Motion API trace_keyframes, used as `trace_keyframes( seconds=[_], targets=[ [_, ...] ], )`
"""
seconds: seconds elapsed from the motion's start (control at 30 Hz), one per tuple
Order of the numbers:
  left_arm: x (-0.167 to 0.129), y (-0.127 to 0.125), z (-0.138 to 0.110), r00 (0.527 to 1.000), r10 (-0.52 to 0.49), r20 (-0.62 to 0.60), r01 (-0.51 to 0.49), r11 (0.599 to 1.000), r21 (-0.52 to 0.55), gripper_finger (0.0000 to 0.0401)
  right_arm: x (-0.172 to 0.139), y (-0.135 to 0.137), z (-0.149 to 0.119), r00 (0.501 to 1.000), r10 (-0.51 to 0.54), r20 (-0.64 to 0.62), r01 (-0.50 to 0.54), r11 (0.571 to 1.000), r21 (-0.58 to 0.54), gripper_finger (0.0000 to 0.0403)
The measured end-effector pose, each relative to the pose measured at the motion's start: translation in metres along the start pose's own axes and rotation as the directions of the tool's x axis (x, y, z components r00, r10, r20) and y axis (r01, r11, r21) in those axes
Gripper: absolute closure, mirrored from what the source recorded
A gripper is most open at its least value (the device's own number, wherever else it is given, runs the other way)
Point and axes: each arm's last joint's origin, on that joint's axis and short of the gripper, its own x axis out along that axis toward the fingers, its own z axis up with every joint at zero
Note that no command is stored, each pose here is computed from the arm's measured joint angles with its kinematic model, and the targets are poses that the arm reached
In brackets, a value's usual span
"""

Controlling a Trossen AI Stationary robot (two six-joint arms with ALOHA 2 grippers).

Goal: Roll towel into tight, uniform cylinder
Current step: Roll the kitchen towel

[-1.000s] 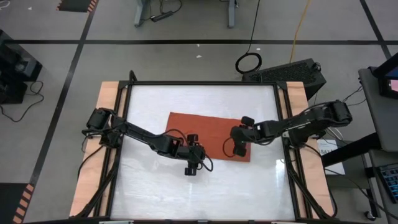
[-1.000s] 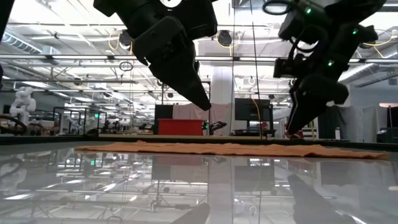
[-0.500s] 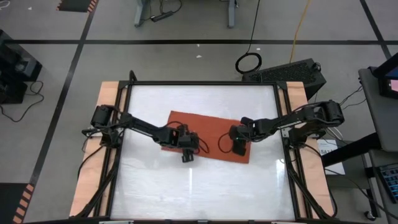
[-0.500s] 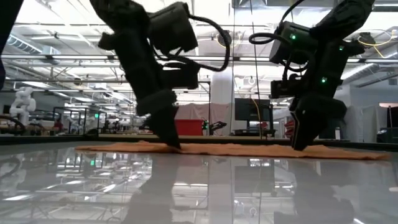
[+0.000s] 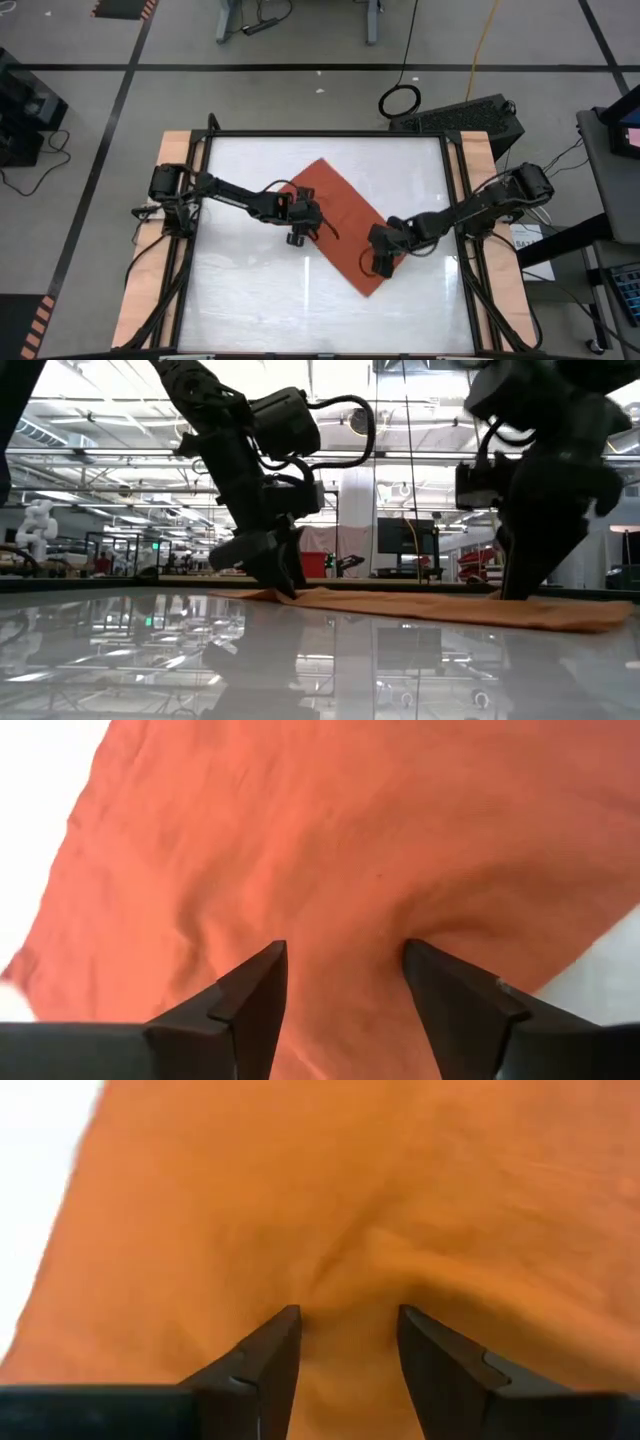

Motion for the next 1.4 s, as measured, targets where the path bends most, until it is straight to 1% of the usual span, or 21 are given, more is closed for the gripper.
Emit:
trace_keyframes(
  seconds=[0.2, 0.37, 0.43, 0.57, 0.7, 0.77, 0.8, 0.87, 0.93, 1.03, 1.07, 1.13, 1.27, 1.4],
  targets=[
    [0.001, 0.014, -0.001, 1.000, 0.018, -0.012, -0.017, 0.998, 0.067, 0.0187, 0.005, 0.026, -0.006, 0.989, 0.122, 0.078, -0.126, 0.991, 0.041, 0.0243],
    [0.000, 0.021, -0.001, 0.990, 0.126, -0.068, -0.120, 0.989, 0.086, 0.0187, 0.018, 0.040, -0.003, 0.967, 0.208, 0.146, -0.216, 0.976, 0.040, 0.0243],
    [-0.001, 0.021, -0.001, 0.985, 0.148, -0.094, -0.140, 0.986, 0.089, 0.0187, 0.020, 0.041, -0.002, 0.963, 0.220, 0.156, -0.227, 0.974, 0.026, 0.0243],
    [-0.009, 0.016, 0.006, 0.979, 0.157, -0.130, -0.152, 0.987, 0.046, 0.0187, 0.012, 0.042, 0.000, 0.956, 0.236, 0.175, -0.234, 0.972, -0.032, 0.0243],
    [-0.020, 0.009, 0.017, 0.969, 0.197, -0.152, -0.201, 0.979, -0.015, 0.0187, -0.004, 0.043, 0.005, 0.939, 0.266, 0.218, -0.251, 0.963, -0.095, 0.0243],
    [-0.025, 0.004, 0.023, 0.970, 0.200, -0.141, -0.209, 0.977, -0.048, 0.0187, -0.010, 0.040, 0.008, 0.939, 0.251, 0.236, -0.227, 0.966, -0.125, 0.0243],
    [-0.027, 0.002, 0.026, 0.971, 0.200, -0.128, -0.211, 0.975, -0.073, 0.0187, -0.012, 0.037, 0.009, 0.943, 0.225, 0.246, -0.197, 0.971, -0.134, 0.0243],
    [-0.030, -0.004, 0.031, 0.977, 0.188, -0.105, -0.201, 0.971, -0.130, 0.0187, -0.014, 0.028, 0.009, 0.959, 0.139, 0.249, -0.105, 0.984, -0.142, 0.0243],
    [-0.031, -0.009, 0.034, 0.989, 0.129, -0.072, -0.141, 0.971, -0.193, 0.0187, -0.013, 0.019, 0.009, 0.970, 0.059, 0.237, -0.022, 0.988, -0.153, 0.0243],
    [-0.031, -0.015, 0.037, 1.000, -0.001, -0.015, -0.003, 0.960, -0.278, 0.0187, -0.011, 0.007, 0.012, 0.979, -0.012, 0.202, 0.047, 0.984, -0.170, 0.0243],
    [-0.031, -0.016, 0.038, 0.999, -0.033, -0.001, 0.031, 0.955, -0.296, 0.0187, -0.010, 0.003, 0.013, 0.980, -0.027, 0.195, 0.061, 0.983, -0.173, 0.0243],
    [-0.032, -0.019, 0.039, 0.998, -0.068, 0.014, 0.068, 0.944, -0.322, 0.0187, -0.010, -0.003, 0.016, 0.980, -0.048, 0.192, 0.083, 0.981, -0.177, 0.0243],
    [-0.032, -0.021, 0.039, 0.997, -0.078, 0.015, 0.079, 0.943, -0.324, 0.0187, -0.010, -0.010, 0.022, 0.978, -0.067, 0.197, 0.105, 0.977, -0.188, 0.0243],
    [-0.023, -0.021, 0.036, 0.996, -0.084, -0.017, 0.074, 0.945, -0.319, 0.0187, -0.005, -0.015, 0.022, 0.981, -0.091, 0.173, 0.123, 0.975, -0.187, 0.0243]
  ],
)
